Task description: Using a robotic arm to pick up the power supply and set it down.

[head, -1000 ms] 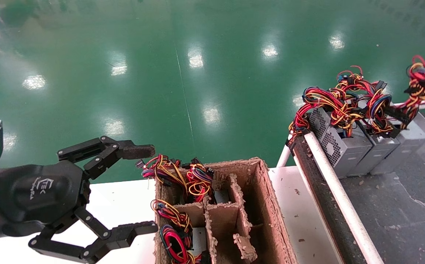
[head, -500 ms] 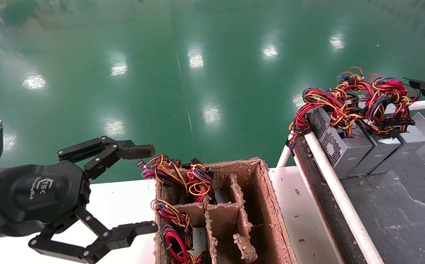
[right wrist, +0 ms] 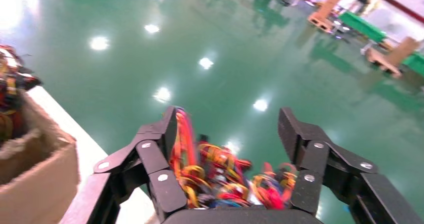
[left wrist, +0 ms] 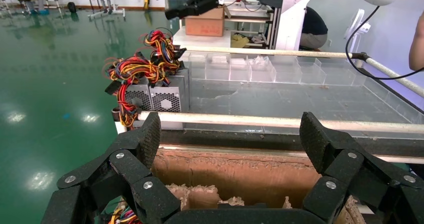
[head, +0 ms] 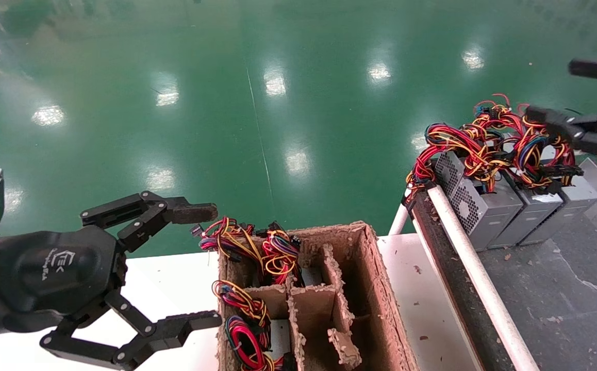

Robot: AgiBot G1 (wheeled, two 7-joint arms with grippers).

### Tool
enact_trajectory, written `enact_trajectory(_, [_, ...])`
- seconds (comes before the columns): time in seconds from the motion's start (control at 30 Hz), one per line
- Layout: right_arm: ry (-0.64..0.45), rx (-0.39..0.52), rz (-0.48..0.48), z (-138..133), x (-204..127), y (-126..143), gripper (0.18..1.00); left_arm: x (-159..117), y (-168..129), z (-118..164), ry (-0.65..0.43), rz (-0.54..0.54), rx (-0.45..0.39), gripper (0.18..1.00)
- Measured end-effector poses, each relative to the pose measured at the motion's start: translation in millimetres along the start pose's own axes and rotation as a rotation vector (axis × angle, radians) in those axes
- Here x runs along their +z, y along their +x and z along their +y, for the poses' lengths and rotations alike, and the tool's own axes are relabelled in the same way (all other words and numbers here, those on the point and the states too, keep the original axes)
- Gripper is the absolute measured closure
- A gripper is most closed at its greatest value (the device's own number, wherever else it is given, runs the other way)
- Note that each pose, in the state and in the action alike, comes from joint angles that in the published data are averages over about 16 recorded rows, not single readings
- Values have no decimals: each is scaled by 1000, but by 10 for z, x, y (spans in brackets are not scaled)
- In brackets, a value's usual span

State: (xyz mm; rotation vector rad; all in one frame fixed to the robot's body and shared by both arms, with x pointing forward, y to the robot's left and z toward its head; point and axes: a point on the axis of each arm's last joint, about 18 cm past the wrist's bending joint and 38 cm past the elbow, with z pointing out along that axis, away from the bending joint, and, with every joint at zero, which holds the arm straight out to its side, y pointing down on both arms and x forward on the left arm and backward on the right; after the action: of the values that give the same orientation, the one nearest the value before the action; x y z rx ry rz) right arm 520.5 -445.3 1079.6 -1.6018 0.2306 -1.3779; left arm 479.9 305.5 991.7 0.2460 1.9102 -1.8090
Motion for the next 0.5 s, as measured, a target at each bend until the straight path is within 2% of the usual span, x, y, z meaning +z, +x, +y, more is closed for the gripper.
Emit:
enact_trajectory(0.33, [58,55,-141,-21,154,-345,345,0,0,0,0,0,0,184])
enact_trajectory(0.5, [89,81,-211,-38,212,-517,271,0,0,0,0,0,0,184])
